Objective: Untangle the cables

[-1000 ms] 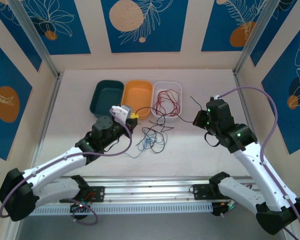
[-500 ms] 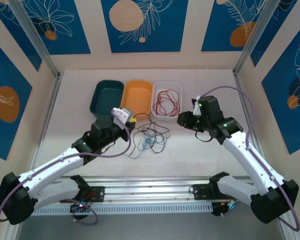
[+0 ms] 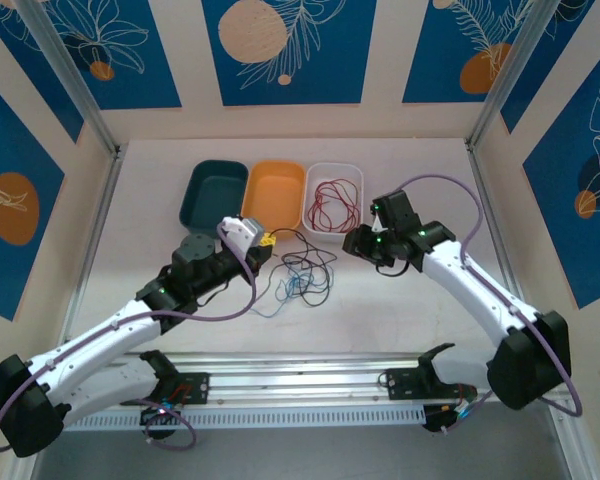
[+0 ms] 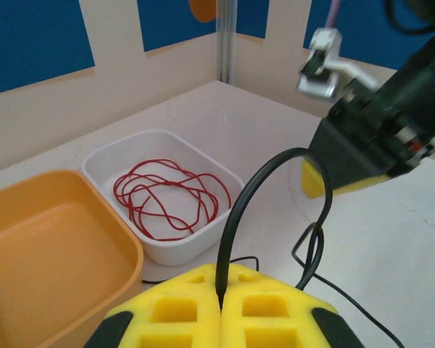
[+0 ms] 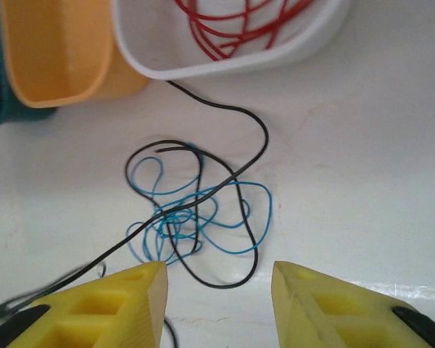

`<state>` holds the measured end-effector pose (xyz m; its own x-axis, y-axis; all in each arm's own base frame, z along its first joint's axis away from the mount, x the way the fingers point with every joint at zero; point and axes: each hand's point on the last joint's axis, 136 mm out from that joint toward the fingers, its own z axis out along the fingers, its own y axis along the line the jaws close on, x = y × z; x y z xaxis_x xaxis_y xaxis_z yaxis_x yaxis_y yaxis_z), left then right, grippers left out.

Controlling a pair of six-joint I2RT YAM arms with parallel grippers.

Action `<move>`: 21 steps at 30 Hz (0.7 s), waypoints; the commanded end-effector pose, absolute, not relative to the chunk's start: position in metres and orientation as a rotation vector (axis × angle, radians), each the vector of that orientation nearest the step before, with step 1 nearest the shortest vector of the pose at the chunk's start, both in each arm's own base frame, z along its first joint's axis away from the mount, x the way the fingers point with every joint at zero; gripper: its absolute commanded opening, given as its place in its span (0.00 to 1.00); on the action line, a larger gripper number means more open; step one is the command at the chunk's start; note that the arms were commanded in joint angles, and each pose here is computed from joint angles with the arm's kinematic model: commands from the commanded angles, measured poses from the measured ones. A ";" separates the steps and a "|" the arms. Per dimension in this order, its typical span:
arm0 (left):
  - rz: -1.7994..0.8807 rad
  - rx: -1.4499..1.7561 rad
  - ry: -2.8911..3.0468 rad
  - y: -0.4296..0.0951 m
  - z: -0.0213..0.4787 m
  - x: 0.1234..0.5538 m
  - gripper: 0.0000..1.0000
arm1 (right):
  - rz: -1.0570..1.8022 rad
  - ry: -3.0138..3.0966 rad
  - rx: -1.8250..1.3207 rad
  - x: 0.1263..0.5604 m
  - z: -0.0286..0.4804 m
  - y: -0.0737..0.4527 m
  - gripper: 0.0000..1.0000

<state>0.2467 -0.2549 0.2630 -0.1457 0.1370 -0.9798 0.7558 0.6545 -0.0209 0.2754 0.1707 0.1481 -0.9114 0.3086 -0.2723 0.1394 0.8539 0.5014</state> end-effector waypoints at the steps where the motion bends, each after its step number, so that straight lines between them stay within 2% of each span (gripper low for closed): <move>1: -0.655 0.756 1.616 -0.256 0.268 0.243 0.00 | 0.702 2.730 0.456 0.277 0.122 0.178 0.43; 9: -0.669 0.773 1.619 -0.258 0.264 0.241 0.00 | 0.665 2.830 0.541 0.293 0.076 0.190 0.45; 21: -0.672 0.775 1.625 -0.257 0.260 0.239 0.00 | 0.710 2.880 0.555 0.318 0.044 0.211 0.46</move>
